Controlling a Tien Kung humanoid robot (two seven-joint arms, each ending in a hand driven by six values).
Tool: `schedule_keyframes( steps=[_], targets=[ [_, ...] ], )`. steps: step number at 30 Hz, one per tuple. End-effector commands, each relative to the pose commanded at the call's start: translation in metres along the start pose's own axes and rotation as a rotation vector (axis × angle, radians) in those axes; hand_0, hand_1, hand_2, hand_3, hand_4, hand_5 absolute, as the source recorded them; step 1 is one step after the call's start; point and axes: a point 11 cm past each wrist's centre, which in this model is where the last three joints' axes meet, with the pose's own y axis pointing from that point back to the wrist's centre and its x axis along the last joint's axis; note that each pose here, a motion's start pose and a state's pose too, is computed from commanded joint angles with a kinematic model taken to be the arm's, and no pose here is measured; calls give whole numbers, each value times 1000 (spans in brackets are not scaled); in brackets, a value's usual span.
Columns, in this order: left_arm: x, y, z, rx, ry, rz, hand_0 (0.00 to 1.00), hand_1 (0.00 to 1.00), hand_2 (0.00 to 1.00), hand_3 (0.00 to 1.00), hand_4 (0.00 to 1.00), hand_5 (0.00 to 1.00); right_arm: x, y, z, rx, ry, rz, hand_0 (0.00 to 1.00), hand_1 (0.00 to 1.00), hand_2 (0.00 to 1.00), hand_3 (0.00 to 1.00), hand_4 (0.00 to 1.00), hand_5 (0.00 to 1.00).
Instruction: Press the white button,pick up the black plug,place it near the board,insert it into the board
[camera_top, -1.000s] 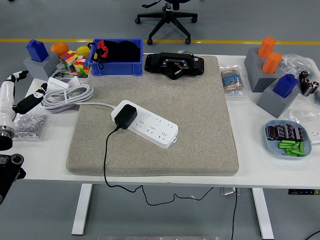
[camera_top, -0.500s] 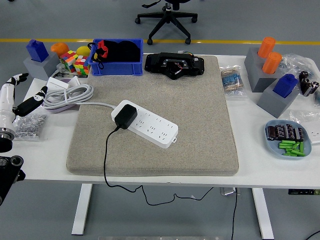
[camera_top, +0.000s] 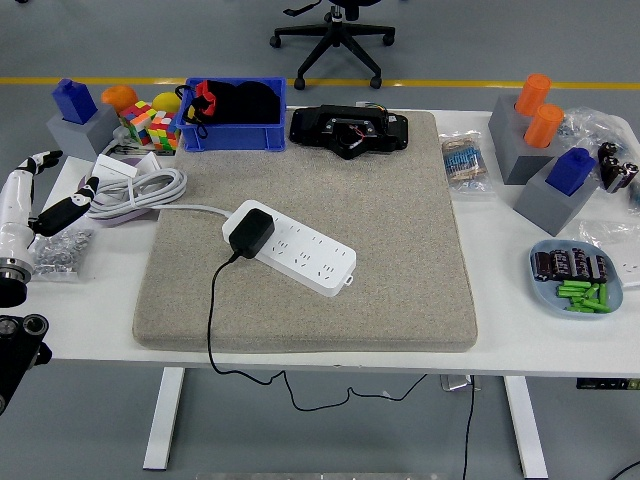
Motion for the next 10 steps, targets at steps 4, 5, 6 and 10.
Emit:
schedule_keyframes(
  steps=[4,5,6,10],
  targets=[
    [-4,2,-1,-3,-31,-16,952,908,851,817,752,410,1,0,5,-11,-3,2,639,637,622,606,678,460],
    [-5,2,-2,1,-23,-18,952,908,851,817,752,410,0,0,7,-15,-5,3,639,637,622,606,678,460],
    [-5,3,-2,3,-18,-19,952,908,851,817,752,410,0,-1,8,-19,-7,3,639,637,622,606,678,460],
    [-3,3,-3,11,-1,-14,951,907,849,817,752,409,-2,-1,8,-20,-8,-2,639,638,622,606,679,462]
  ],
)
